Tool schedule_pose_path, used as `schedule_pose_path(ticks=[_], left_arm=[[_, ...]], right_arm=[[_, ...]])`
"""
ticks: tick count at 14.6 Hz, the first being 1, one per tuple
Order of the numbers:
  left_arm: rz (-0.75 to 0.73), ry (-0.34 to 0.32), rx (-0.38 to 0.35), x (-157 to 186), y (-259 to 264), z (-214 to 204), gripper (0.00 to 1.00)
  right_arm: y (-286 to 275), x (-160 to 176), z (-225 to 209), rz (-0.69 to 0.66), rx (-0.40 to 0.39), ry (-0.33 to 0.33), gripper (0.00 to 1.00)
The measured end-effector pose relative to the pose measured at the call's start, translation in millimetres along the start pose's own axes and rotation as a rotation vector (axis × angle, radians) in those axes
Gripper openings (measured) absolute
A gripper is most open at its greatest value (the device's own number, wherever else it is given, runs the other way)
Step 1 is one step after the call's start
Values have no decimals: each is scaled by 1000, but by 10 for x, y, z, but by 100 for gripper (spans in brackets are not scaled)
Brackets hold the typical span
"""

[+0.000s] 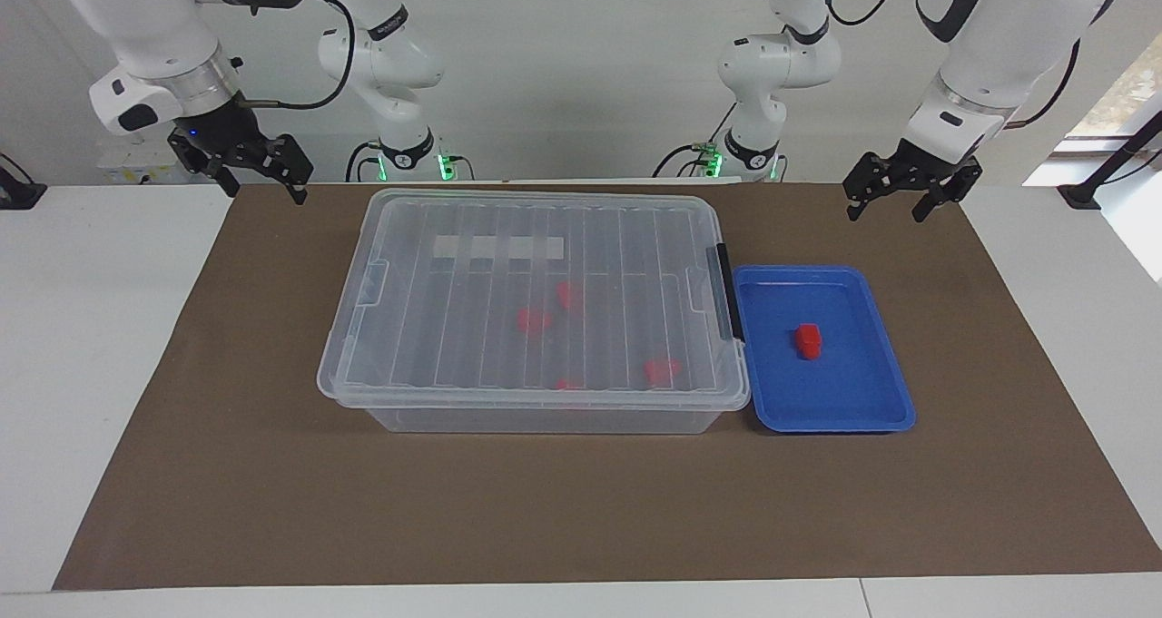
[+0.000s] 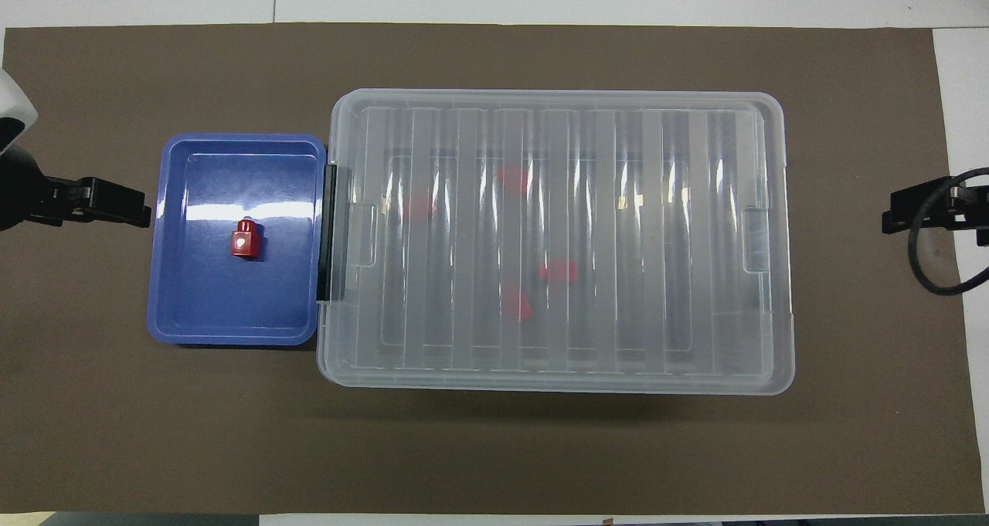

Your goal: Place red block in blue tray from box

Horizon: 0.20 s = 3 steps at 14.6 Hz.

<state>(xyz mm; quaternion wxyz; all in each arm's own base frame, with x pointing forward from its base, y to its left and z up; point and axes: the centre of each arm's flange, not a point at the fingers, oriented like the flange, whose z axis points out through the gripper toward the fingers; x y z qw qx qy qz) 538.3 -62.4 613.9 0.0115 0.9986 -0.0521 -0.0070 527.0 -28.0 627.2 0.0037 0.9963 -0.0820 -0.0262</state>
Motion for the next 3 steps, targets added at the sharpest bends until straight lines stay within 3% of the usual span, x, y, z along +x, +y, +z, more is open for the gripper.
schedule_pose_path(ticks=[3], left_arm=[[0, 0, 0, 0, 0, 0, 100]], right_arm=[[-7, -1, 1, -1, 0, 0, 100]])
